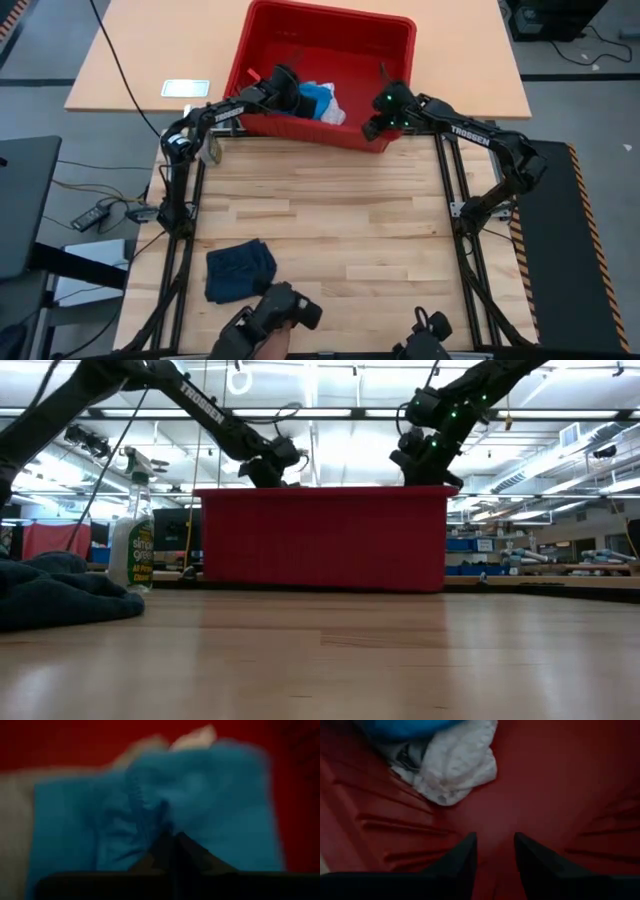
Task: Fold laundry
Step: Fold the light blue shorts
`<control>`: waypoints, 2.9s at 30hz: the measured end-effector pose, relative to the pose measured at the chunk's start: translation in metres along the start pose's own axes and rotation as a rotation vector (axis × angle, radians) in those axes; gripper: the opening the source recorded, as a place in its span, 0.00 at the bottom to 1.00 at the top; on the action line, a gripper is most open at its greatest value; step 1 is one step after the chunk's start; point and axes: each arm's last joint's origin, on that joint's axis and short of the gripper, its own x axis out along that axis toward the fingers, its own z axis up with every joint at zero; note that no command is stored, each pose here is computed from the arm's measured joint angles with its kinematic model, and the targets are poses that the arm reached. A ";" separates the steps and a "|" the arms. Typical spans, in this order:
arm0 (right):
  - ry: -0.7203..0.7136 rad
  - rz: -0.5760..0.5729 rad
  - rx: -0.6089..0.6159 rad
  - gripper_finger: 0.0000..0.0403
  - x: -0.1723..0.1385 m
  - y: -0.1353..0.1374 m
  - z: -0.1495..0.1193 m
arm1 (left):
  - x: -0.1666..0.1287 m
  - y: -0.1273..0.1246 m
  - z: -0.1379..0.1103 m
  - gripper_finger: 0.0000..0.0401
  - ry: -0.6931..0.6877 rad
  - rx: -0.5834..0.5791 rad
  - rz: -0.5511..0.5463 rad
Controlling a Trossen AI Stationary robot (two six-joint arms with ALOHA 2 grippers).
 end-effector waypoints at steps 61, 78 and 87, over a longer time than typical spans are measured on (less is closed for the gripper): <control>0.516 0.051 0.243 0.26 -0.099 0.111 -0.201 | -0.089 -0.251 -0.192 0.17 0.414 0.547 -0.786; 0.249 0.402 0.486 0.26 -0.031 0.126 -0.251 | -0.140 -0.231 -0.138 0.51 0.438 0.311 -0.581; 0.164 0.421 0.472 0.34 0.019 0.130 -0.240 | -0.158 -0.183 -0.120 0.50 0.542 0.386 -0.369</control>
